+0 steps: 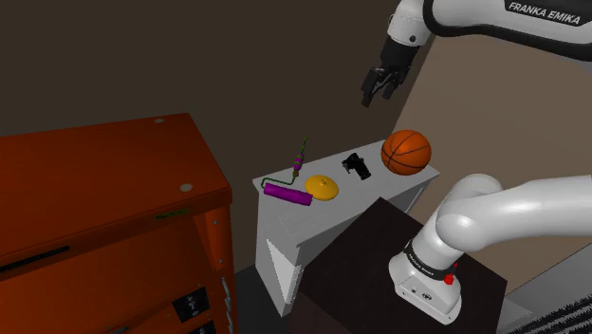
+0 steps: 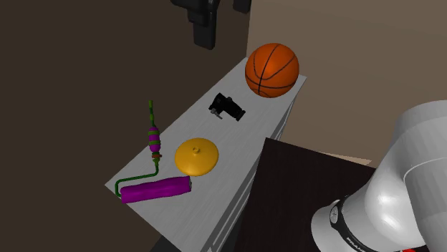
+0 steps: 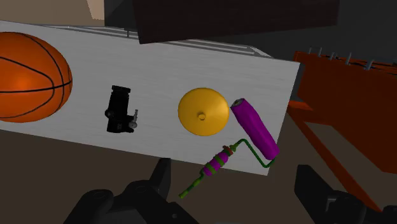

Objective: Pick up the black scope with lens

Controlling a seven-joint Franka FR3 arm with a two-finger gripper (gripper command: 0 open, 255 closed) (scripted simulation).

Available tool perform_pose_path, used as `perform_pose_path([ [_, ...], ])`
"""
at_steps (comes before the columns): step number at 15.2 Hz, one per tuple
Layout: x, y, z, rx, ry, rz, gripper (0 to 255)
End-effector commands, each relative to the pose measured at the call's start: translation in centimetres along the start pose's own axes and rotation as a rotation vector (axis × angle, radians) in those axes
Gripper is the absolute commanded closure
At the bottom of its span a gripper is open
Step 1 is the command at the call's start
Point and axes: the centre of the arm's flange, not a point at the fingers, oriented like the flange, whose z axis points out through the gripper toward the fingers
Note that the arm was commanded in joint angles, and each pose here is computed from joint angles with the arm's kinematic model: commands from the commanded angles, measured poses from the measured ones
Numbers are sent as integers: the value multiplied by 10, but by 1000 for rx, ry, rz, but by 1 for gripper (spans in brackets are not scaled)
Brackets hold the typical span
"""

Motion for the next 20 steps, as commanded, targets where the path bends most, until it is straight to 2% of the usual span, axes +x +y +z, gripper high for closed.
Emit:
perform_pose_path([
  [1,0,0,0,0,0,0,0],
  [20,56,171,193,117,-43,-4,0],
])
